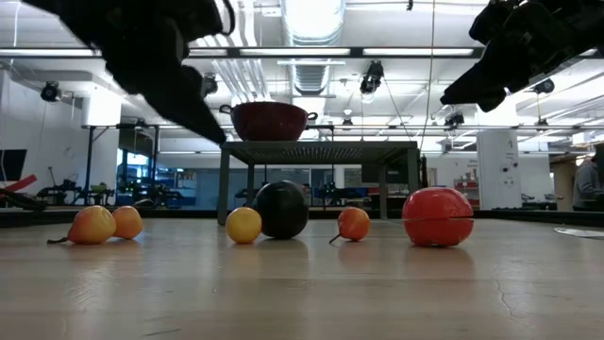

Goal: Pick & Place Fruit
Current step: Put the yellow pear into the purple strainer bowl on the shelf

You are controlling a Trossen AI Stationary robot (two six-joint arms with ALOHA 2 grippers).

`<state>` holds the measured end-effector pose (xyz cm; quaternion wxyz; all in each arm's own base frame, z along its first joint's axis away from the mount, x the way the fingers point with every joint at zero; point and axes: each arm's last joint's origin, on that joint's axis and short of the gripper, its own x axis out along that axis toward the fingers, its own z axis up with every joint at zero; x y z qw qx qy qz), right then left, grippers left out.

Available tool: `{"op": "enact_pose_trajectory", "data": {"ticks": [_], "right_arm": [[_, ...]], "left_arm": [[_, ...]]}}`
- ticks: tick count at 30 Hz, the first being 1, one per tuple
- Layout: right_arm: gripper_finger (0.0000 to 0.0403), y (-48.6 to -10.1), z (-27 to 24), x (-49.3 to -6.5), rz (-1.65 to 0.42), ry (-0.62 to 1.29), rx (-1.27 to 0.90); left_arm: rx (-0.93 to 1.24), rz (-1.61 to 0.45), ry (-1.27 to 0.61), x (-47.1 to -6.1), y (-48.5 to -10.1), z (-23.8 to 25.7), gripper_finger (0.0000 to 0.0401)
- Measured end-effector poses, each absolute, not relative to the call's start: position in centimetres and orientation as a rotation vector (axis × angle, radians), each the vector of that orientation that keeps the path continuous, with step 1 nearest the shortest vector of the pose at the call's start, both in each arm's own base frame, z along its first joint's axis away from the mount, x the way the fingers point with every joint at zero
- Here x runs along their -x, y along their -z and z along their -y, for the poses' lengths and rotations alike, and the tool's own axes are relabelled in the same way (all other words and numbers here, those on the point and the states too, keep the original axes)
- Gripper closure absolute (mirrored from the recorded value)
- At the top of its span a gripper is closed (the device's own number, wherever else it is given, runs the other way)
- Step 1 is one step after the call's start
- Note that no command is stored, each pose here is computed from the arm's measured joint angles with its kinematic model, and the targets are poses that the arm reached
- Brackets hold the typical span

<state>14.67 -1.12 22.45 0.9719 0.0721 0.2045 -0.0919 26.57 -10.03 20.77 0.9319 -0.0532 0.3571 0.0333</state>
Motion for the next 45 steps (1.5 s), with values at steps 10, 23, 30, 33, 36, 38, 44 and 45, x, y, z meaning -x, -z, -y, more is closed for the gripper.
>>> {"op": "enact_pose_trajectory", "data": {"ticks": [10, 23, 30, 33, 36, 38, 44, 45], "right_arm": [[0.0257, -22.5, 1.1, -14.7, -0.413, 0.185, -0.146], [0.023, -22.5, 1.1, -14.7, -0.412, 0.185, -0.146], [0.0216, -22.5, 1.1, -14.7, -0.412, 0.185, -0.146], [0.0211, -22.5, 1.1, -14.7, -0.412, 0.185, -0.146], [0.0207, -22.5, 1.1, -14.7, -0.412, 0.185, -0.146], [0.0205, -22.5, 1.1, -14.7, -0.412, 0.185, -0.146], [0.0202, -22.5, 1.1, -14.7, -0.412, 0.185, -0.146], [0.0203, -22.5, 1.1, -14.7, -0.412, 0.186, -0.146]], "left_arm": [[0.136, -0.68, -0.128, -27.9, -17.2, 10.8, 0.0133], [0.092, -0.814, -0.255, -31.0, -15.9, 12.3, 0.0133], [0.108, -0.817, -0.295, -31.5, -15.2, 12.5, 0.0133], [0.105, -0.833, -0.322, -31.6, -14.3, 12.4, 0.0133], [0.099, -0.851, -0.335, -31.6, -13.7, 12.1, 0.0133], [0.099, -0.852, -0.337, -31.6, -13.6, 12.1, 0.0133], [0.1, -0.856, -0.343, -31.8, -13.4, 12.0, 0.0133], [0.101, -0.857, -0.343, -31.8, -13.4, 12.0, 0.0133]]}}
